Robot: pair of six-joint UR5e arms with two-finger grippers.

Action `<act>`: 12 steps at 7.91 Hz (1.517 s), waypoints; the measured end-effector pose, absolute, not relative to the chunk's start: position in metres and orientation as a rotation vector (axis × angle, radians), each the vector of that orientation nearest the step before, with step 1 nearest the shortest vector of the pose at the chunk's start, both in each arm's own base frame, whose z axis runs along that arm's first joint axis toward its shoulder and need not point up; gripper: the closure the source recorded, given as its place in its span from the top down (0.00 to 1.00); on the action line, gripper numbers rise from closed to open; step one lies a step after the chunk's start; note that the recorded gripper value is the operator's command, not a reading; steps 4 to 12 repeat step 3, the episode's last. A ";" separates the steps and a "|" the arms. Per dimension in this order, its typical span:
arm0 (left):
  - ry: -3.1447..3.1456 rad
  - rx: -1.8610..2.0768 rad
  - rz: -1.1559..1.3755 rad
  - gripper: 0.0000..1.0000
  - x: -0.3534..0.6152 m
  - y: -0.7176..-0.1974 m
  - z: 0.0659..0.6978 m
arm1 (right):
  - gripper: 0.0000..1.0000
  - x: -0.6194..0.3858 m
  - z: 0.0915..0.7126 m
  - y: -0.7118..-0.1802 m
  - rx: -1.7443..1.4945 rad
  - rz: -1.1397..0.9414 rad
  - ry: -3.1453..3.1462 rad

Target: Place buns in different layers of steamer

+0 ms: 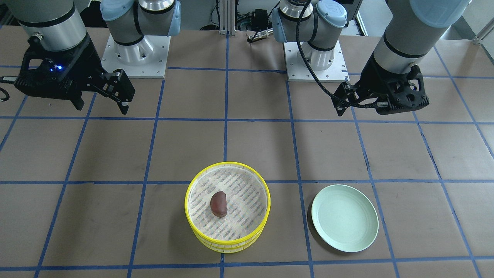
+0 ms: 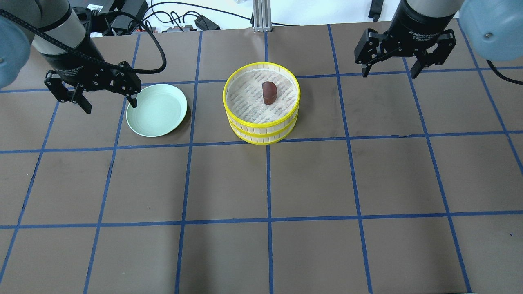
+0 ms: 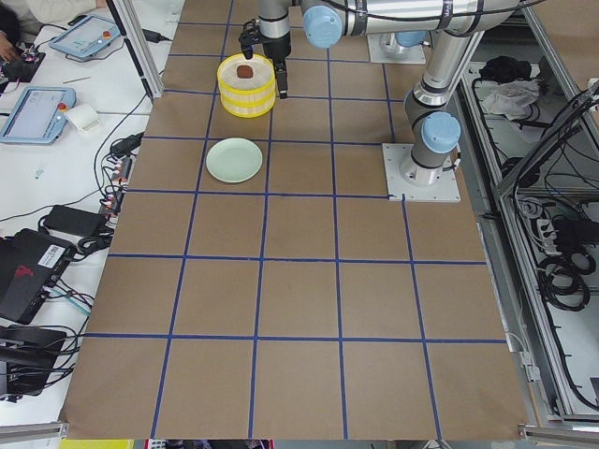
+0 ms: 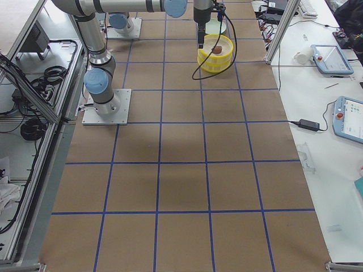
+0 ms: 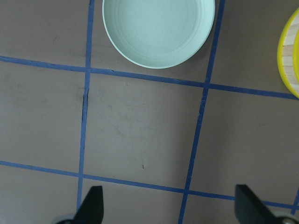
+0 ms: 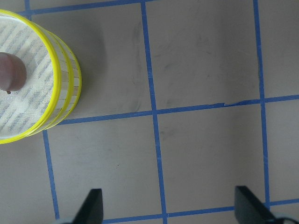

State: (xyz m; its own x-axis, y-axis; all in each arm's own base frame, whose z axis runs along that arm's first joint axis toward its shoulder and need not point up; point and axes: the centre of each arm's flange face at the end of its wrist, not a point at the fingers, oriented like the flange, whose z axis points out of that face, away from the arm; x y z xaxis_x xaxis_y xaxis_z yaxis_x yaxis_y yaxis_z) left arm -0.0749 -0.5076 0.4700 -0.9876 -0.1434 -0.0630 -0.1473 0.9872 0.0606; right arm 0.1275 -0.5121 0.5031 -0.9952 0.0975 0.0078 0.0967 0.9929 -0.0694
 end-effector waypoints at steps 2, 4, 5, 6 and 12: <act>3.099 -0.232 0.093 1.00 -0.078 -0.507 0.471 | 1.00 0.127 0.503 -0.512 -0.152 0.114 -3.125; 3.104 -0.229 0.090 1.00 -0.079 -0.506 0.472 | 1.00 0.128 0.504 -0.513 -0.152 0.116 -3.125; 3.104 -0.229 0.090 1.00 -0.079 -0.506 0.472 | 1.00 0.128 0.504 -0.513 -0.152 0.116 -3.125; 3.104 -0.229 0.090 1.00 -0.079 -0.506 0.472 | 1.00 0.128 0.504 -0.513 -0.152 0.116 -3.125; 3.104 -0.229 0.090 1.00 -0.079 -0.506 0.472 | 1.00 0.128 0.504 -0.513 -0.152 0.116 -3.125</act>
